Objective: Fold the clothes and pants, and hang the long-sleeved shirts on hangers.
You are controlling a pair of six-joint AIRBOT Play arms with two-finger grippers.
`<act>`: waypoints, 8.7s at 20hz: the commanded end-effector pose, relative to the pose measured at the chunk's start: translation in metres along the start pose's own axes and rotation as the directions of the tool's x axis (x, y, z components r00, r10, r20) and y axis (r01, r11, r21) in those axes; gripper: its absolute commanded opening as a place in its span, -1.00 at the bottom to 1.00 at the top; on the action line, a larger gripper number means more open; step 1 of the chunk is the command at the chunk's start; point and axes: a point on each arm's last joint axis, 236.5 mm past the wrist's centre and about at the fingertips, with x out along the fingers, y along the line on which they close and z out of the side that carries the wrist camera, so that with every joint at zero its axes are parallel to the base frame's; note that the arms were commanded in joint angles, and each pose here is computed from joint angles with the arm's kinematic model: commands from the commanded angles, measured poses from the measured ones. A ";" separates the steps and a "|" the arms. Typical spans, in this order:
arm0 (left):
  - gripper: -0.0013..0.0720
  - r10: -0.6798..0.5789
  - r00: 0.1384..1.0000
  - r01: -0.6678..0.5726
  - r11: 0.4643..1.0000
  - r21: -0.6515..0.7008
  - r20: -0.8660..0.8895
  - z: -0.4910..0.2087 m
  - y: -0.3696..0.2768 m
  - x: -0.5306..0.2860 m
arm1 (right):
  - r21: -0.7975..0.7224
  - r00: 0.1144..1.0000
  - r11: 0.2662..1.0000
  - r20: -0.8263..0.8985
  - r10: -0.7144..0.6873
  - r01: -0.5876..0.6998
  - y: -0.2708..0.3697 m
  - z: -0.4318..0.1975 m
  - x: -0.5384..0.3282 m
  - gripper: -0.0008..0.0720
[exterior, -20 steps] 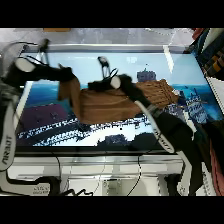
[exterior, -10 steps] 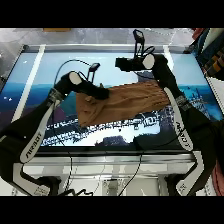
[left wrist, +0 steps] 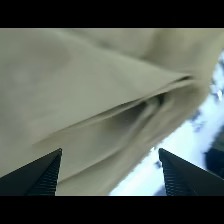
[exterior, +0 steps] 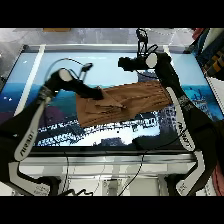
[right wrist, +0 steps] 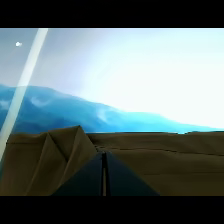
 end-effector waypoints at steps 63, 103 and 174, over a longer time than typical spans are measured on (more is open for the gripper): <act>-0.94 0.183 0.970 -0.174 0.982 -0.071 0.159 0.012 0.019 -0.181 | 0.142 0.777 0.915 -0.489 0.396 -0.378 0.237 -0.311 0.115 -0.92; 1.00 -0.108 0.907 0.115 0.993 0.005 0.408 0.116 -0.099 -0.006 | 0.170 0.898 0.976 -0.393 0.196 -0.139 -0.157 -0.175 0.019 0.92; -0.64 0.102 0.719 -0.201 0.977 0.066 0.688 0.113 -0.078 -0.268 | 0.757 0.402 -0.429 -0.636 -0.659 0.494 -0.334 -0.318 -0.689 0.92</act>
